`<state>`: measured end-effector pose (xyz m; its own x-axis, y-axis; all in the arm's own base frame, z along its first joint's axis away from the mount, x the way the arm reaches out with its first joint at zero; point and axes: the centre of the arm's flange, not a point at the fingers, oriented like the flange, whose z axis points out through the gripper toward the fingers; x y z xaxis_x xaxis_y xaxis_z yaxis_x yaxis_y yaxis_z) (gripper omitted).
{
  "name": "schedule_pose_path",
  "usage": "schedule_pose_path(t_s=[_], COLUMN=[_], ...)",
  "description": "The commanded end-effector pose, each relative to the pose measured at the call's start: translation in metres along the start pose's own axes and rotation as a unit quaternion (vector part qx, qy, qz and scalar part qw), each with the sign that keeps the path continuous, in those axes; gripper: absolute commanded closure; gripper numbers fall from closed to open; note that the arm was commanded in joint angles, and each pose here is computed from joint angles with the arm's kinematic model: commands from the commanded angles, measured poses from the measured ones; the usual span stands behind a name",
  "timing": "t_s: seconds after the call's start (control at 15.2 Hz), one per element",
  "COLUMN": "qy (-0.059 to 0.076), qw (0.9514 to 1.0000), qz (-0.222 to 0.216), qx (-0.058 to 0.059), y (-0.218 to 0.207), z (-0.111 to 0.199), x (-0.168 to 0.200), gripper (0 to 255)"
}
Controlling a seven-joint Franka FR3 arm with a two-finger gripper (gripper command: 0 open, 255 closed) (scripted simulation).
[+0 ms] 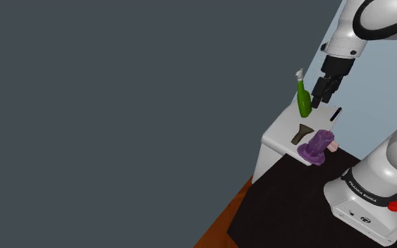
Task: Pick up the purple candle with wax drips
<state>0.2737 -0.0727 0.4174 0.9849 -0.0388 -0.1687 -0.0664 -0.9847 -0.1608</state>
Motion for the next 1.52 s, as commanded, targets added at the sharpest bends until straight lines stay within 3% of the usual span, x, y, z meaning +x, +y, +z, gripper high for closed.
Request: schedule_pose_path(t_s=[0.0,0.46,1.12,1.19,1.45], qy=[-0.013,-0.061,-0.061,-0.061,-0.061], qw=[0.9998,0.9968,0.9968,0.9967,0.9968], qz=[0.01,0.046,0.046,0.046,0.046], qx=[0.006,0.026,0.026,0.026,0.026], y=[0.011,0.054,0.06,0.061,0.061], z=[0.023,0.1,0.14,0.14,0.139], x=[-0.007,-0.03,-0.024,-0.023,-0.023], gripper=[0,0,0,255,255])
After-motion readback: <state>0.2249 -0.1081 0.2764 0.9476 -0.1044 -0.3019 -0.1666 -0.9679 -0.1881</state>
